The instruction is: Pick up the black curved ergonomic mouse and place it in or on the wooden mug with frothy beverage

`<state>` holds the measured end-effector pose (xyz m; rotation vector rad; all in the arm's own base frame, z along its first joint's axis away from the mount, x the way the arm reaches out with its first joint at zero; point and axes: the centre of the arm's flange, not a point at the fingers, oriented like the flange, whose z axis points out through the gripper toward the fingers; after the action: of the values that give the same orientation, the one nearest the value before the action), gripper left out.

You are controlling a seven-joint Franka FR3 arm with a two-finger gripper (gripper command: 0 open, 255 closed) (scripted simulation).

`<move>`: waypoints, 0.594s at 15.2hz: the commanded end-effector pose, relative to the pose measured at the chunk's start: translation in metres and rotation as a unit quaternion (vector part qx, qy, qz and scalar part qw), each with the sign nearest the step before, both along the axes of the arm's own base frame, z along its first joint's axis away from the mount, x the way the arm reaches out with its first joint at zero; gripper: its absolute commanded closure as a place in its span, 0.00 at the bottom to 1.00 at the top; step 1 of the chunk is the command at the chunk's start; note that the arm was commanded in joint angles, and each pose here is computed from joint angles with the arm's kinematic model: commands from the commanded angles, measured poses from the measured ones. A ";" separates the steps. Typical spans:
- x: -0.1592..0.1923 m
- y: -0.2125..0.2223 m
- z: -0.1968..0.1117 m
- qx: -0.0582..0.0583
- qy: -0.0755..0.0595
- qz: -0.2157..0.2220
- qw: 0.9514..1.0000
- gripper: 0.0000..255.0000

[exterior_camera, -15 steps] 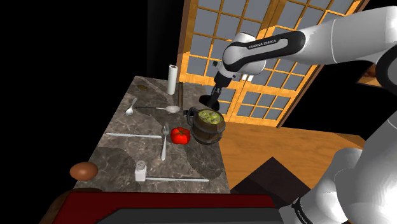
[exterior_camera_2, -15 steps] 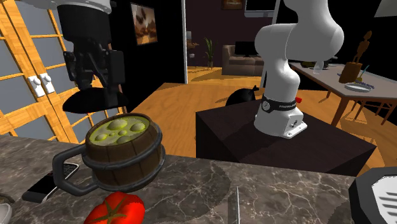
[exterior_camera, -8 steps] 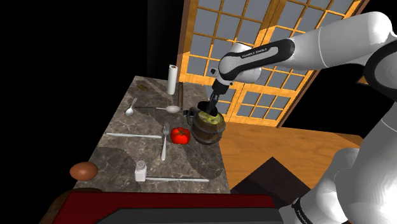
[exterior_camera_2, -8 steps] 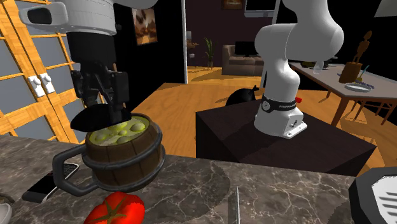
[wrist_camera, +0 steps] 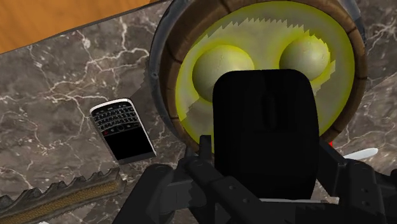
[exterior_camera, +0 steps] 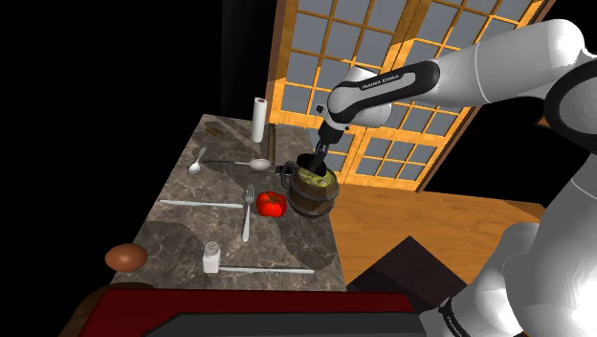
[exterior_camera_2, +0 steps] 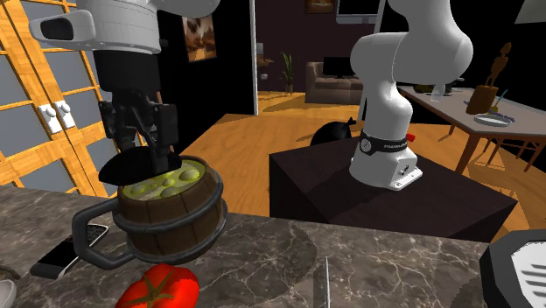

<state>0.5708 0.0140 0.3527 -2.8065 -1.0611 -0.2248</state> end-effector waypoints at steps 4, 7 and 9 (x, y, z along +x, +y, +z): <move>0.000 0.000 0.000 0.000 0.000 0.000 1.000 0.00; -0.001 -0.002 0.013 0.000 0.000 0.000 1.000 0.00; -0.004 -0.007 0.039 0.000 0.000 0.000 1.000 0.00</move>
<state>0.5697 0.0088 0.3803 -2.8060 -1.0618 -0.2273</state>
